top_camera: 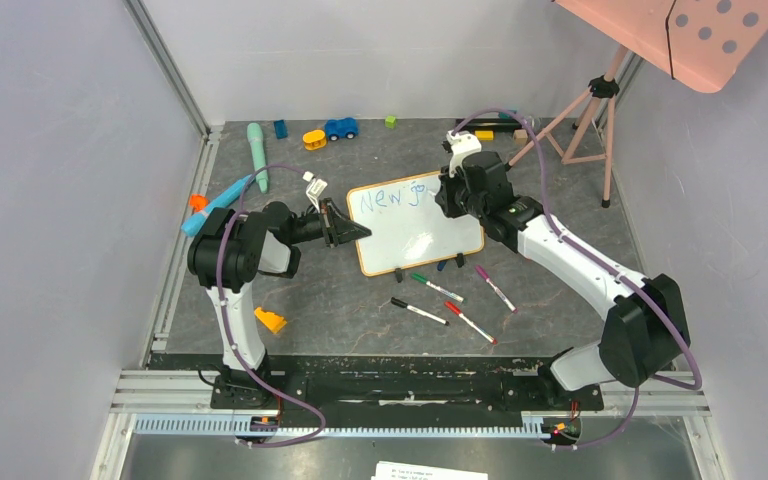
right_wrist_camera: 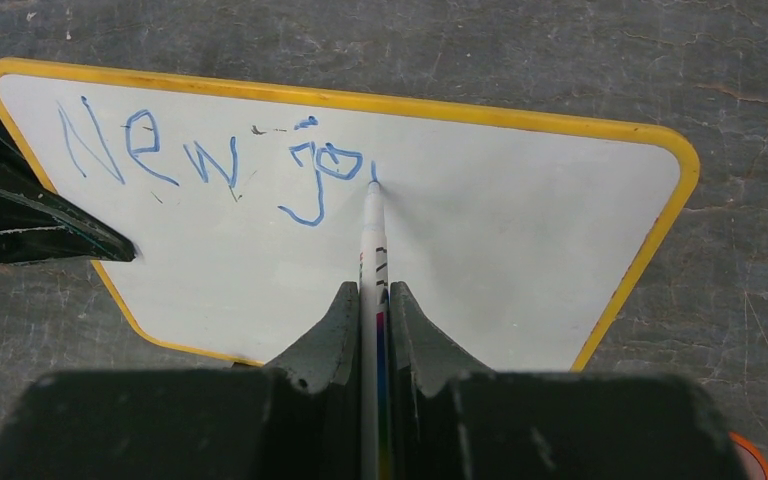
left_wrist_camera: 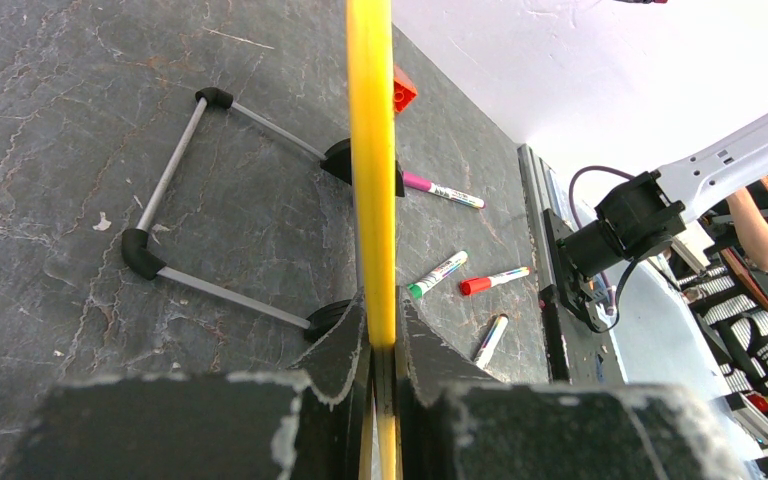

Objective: Write a sentence on the whiteboard

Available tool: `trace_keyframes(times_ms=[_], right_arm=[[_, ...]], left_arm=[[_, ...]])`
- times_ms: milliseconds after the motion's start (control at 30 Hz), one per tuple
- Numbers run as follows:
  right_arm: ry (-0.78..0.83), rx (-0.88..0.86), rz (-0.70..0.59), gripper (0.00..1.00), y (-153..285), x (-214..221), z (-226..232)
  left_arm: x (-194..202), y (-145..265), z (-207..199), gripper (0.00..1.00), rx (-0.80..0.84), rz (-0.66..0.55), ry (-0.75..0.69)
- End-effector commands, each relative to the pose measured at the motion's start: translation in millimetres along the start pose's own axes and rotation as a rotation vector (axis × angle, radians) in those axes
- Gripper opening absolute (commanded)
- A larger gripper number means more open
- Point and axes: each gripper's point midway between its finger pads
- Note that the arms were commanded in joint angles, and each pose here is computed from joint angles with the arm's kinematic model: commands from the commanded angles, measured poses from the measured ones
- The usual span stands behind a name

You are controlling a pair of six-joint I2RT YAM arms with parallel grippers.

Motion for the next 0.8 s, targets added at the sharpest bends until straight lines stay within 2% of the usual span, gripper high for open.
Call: trace_keyframes(times_ms=[0, 767], right_arm=[[-0.013, 0.037, 0.0, 0.0, 5.0, 1.5, -8.8], [0.005, 0.051, -0.04, 0.0, -5.5, -29.3, -18.0]], left_arm=[[-11.6, -3.6, -10.0, 0.02, 0.054, -0.001, -0.162], [-11.1, -3.4, -9.8, 0.02, 0.052, -0.001, -0.161]])
Point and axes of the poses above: each gripper's point midway between its finger pads, its own y axis back along the fingers, its own z axis along the line the jaws close on, x = y × z, and after that the axes turned 10 degrees about y, right-handed
